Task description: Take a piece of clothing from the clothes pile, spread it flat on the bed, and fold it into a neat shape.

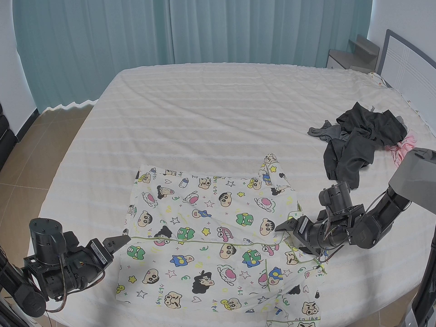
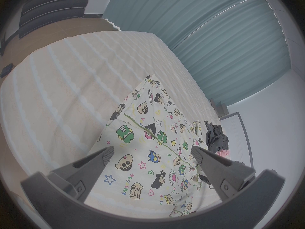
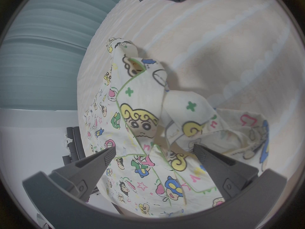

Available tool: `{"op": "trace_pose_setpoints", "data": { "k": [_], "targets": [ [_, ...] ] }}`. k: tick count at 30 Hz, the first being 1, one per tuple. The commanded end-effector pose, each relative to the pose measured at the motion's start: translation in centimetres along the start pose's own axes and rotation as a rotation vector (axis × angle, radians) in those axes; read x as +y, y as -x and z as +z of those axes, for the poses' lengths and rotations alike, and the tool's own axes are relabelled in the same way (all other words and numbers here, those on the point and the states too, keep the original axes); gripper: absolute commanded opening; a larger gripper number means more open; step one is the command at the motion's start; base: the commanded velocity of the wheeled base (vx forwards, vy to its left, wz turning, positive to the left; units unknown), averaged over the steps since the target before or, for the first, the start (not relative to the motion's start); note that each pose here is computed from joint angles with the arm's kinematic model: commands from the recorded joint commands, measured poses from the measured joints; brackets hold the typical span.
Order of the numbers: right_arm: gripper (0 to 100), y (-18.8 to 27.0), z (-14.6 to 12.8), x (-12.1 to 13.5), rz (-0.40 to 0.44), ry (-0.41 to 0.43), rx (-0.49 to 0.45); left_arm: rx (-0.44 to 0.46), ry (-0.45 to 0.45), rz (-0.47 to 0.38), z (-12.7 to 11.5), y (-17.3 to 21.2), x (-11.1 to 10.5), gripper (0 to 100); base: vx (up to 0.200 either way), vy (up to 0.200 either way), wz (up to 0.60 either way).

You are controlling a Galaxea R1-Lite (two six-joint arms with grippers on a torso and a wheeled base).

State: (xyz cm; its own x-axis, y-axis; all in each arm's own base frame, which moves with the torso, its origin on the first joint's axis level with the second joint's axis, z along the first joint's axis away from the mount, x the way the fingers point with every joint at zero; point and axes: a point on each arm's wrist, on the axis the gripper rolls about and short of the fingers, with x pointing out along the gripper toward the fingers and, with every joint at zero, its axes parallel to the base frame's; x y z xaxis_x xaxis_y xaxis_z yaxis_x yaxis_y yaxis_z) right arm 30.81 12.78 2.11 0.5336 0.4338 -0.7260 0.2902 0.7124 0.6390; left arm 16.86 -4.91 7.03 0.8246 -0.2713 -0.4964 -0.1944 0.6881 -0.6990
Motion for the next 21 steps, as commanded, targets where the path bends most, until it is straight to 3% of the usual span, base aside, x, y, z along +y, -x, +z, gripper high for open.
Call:
{"op": "trace_pose_setpoints", "data": {
  "k": [1,13,18,21],
  "targets": [
    [100,1.4,-0.5,0.1,-0.007,0.015,-0.027,0.007,0.001,0.009,-0.2,0.1,0.2,100,0.000,0.000,0.00],
    [100,5.6,1.2,-2.5,-0.025,0.079,-0.206,0.005,-0.001,0.006,-0.1,0.1,0.2,100,0.000,0.000,0.00],
    [100,4.2,1.8,-3.8,-0.045,0.105,-0.188,0.004,0.001,0.007,-0.1,0.1,0.2,100,0.000,0.000,0.00],
    [100,3.0,2.4,-4.6,-0.013,0.123,-0.182,0.005,0.001,0.006,-0.1,0.1,0.2,100,0.000,0.000,0.00]
  ]
}}
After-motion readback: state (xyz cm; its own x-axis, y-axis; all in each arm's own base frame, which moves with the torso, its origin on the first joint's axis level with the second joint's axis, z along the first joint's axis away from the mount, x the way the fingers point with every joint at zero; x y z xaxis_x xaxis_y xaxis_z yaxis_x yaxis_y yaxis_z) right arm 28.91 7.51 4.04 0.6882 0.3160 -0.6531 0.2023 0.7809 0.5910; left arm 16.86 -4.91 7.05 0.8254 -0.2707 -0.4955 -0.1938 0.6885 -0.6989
